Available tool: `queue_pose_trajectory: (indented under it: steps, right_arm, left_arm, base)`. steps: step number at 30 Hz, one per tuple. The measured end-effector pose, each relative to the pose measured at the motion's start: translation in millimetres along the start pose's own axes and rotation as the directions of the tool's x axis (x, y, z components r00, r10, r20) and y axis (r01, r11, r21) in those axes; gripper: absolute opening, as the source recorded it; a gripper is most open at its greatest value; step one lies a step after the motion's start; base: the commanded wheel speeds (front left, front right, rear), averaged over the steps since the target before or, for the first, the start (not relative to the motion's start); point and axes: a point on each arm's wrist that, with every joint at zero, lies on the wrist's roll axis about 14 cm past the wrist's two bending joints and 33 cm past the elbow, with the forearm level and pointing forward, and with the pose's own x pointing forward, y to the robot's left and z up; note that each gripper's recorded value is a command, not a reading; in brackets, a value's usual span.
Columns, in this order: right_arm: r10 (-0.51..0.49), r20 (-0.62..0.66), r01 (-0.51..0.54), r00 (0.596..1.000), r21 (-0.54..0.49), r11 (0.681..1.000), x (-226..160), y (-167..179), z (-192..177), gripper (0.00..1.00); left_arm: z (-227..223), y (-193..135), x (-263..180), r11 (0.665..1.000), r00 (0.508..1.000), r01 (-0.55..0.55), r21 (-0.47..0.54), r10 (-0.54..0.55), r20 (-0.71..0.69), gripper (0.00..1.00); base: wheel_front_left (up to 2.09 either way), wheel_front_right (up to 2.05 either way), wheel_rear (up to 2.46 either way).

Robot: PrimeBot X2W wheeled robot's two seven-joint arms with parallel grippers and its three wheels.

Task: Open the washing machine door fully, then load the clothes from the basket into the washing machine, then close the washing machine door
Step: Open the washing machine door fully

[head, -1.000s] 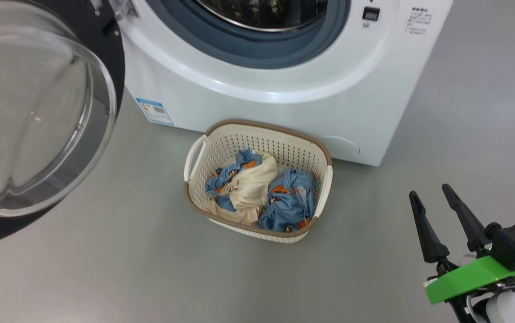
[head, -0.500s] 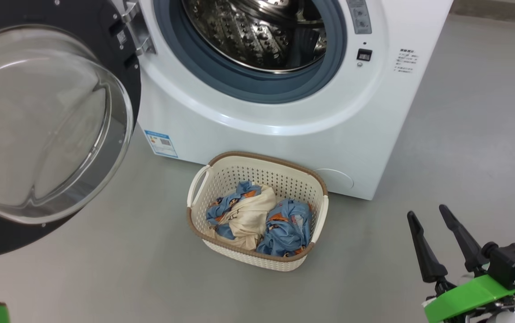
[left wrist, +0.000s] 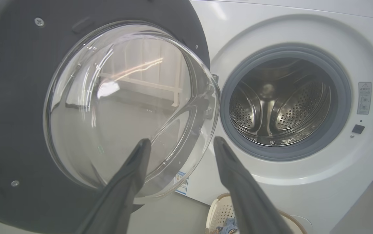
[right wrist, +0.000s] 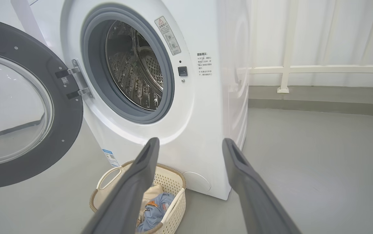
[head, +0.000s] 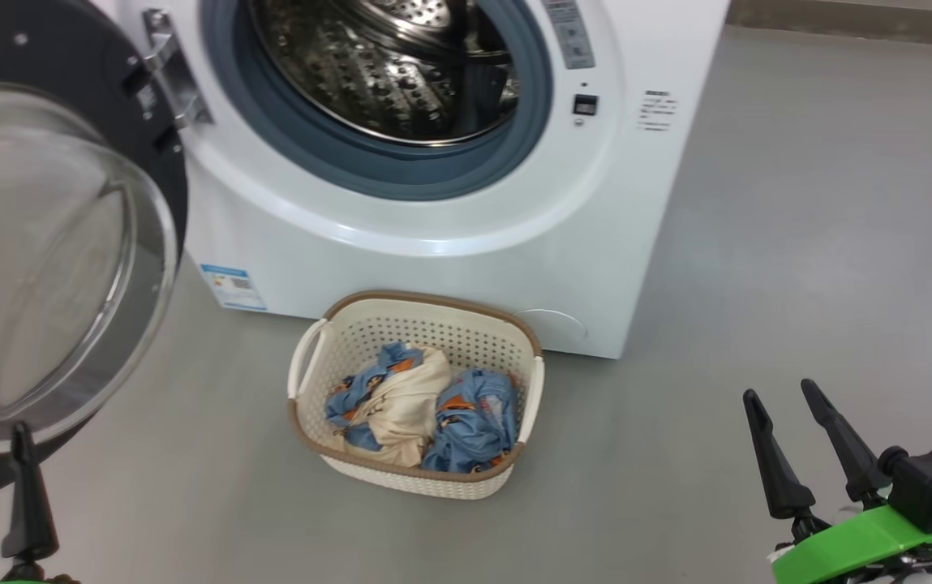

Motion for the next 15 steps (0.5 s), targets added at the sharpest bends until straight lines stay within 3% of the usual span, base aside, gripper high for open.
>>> queue_pose_trajectory:
  steps: [15]
  right_arm:
    - [-0.150,0.020,0.150,0.988,0.007,0.989,-33.0,-39.5,6.0,1.00]
  left_arm:
    - [-30.9,-73.2,26.5,0.980,0.978,0.197,-0.013,-0.197,-0.070,1.00]
  base:
    - [0.00,0.00,0.00]
